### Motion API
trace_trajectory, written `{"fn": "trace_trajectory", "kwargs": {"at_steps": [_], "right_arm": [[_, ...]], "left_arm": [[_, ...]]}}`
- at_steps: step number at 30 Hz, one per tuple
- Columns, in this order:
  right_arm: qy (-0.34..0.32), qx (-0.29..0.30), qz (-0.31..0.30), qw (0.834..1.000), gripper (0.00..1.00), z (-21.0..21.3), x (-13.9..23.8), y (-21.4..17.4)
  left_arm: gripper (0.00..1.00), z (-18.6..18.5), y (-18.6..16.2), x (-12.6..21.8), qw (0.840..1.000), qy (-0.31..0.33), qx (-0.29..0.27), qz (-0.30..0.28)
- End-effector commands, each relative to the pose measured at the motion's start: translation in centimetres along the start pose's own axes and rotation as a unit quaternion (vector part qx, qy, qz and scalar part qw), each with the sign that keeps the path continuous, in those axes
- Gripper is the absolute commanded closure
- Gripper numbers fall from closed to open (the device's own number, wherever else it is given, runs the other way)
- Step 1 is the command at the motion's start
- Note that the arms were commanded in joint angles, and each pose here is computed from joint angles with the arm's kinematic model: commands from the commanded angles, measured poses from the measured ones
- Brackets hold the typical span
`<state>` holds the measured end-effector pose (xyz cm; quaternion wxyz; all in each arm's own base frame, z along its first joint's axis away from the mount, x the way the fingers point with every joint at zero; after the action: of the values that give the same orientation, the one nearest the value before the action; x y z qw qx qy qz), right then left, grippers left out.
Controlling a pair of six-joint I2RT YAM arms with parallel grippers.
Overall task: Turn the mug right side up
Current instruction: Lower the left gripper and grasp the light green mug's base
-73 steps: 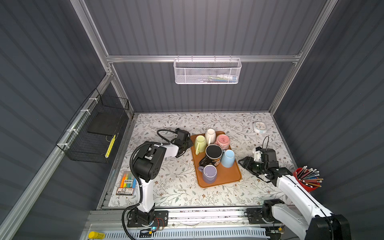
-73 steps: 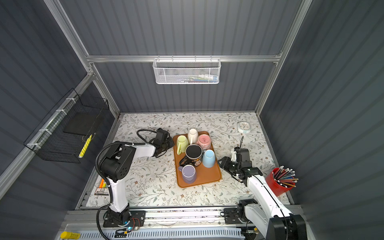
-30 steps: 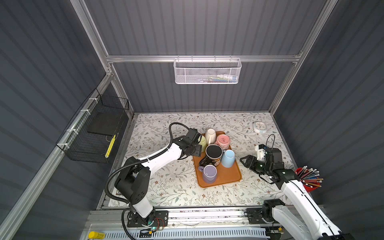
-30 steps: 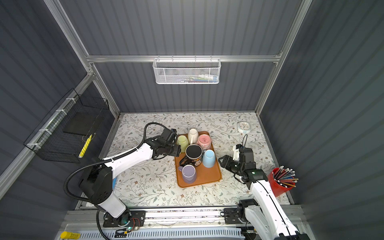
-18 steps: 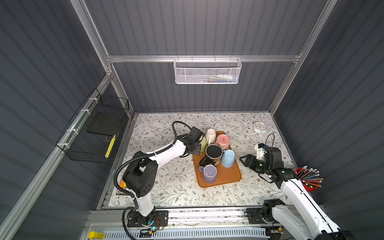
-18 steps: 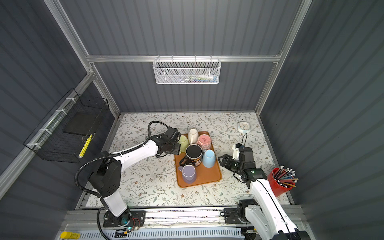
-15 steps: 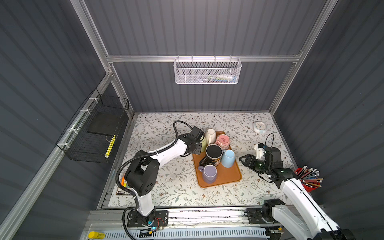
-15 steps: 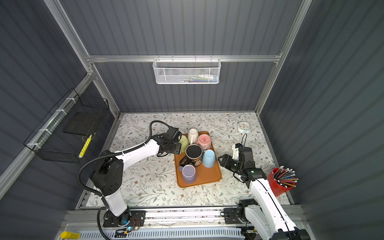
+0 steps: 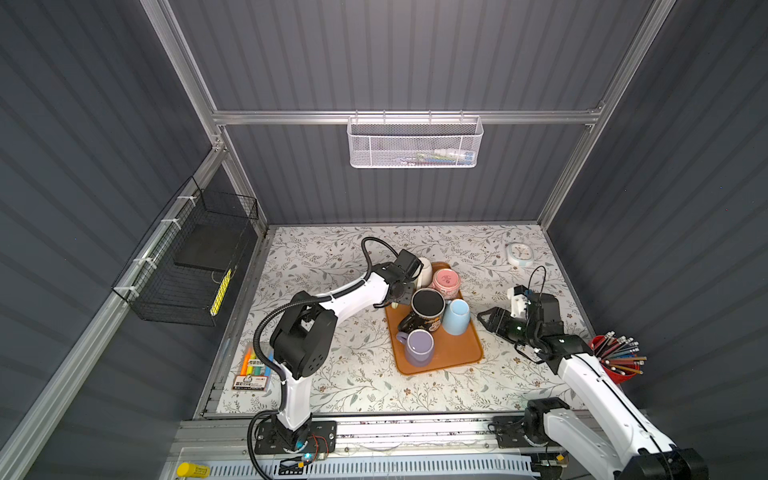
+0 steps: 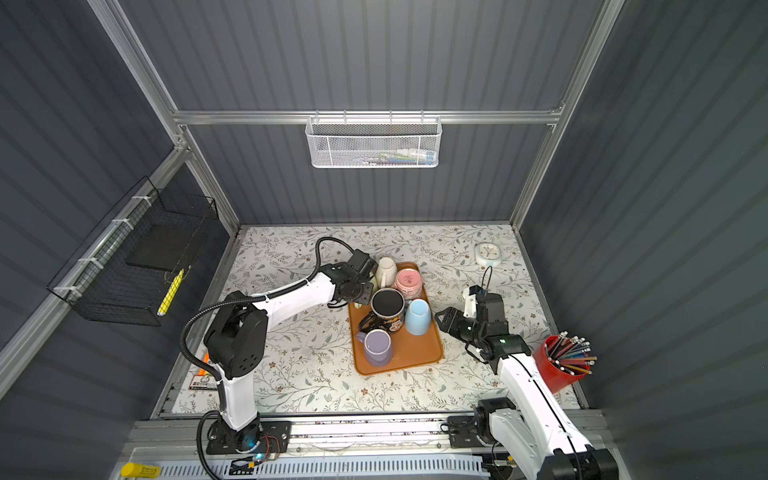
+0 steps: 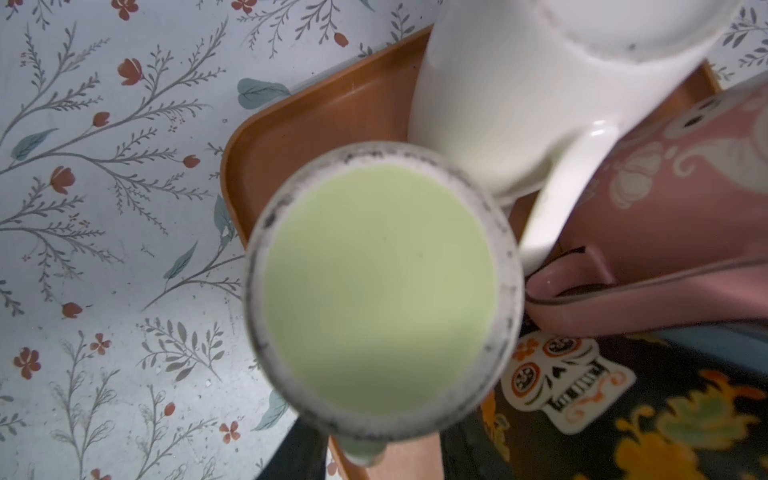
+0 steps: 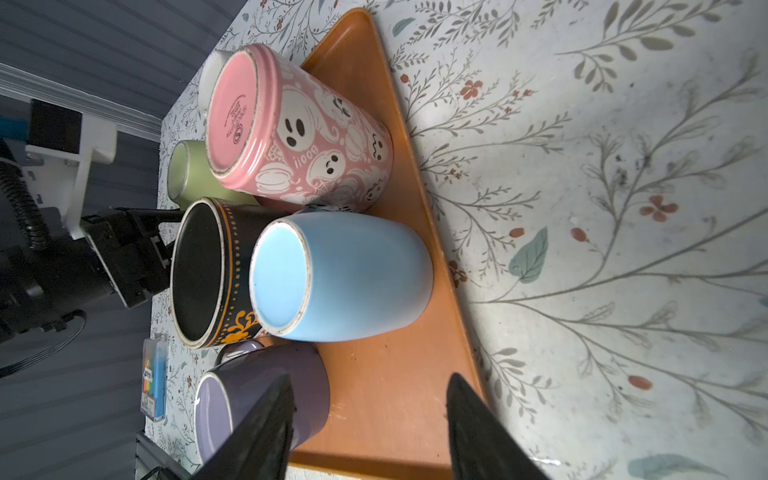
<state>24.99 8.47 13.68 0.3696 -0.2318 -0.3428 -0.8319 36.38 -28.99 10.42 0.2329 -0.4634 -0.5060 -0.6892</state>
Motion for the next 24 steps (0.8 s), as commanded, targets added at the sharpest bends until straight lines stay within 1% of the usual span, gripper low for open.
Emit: {"fn": "trace_trajectory", "kwargs": {"at_steps": [1, 7, 14, 20, 24], "right_arm": [[0.006, 0.005, 0.003, 1.000, 0.41, 0.0, -0.2, -0.1], [0.007, 0.004, 0.005, 1.000, 0.41, -0.1, -0.3, -0.2], [0.008, 0.004, 0.003, 1.000, 0.41, 0.0, -0.3, -0.2], [0.008, 0.005, 0.003, 1.000, 0.41, 0.0, -0.2, -0.2], [0.008, 0.004, 0.003, 1.000, 0.41, 0.0, -0.1, -0.3]], "left_arm": [[0.61, 0.3, -0.2, -0.3, 1.000, 0.019, -0.011, 0.014], [0.63, 0.3, -0.7, -0.8, 0.999, 0.021, -0.011, 0.023], [0.72, 0.1, -0.8, -1.1, 0.999, 0.021, -0.013, 0.028], [0.77, 0.1, -1.1, -1.7, 0.999, 0.022, -0.015, 0.034], [0.83, 0.1, -1.0, -1.6, 0.999, 0.021, -0.015, 0.034]]}}
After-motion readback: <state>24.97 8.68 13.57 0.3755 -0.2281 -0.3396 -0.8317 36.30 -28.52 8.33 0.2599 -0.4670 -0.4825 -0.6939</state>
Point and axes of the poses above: each gripper's point midway between its finger pads, its own x axis back along the fingers, its own z axis along the line the jaws close on, y = z × x, the point moved 2 cm from there along x, back along the fingers, and after that the axes turned 5 degrees about -x, right-handed, at the moved point
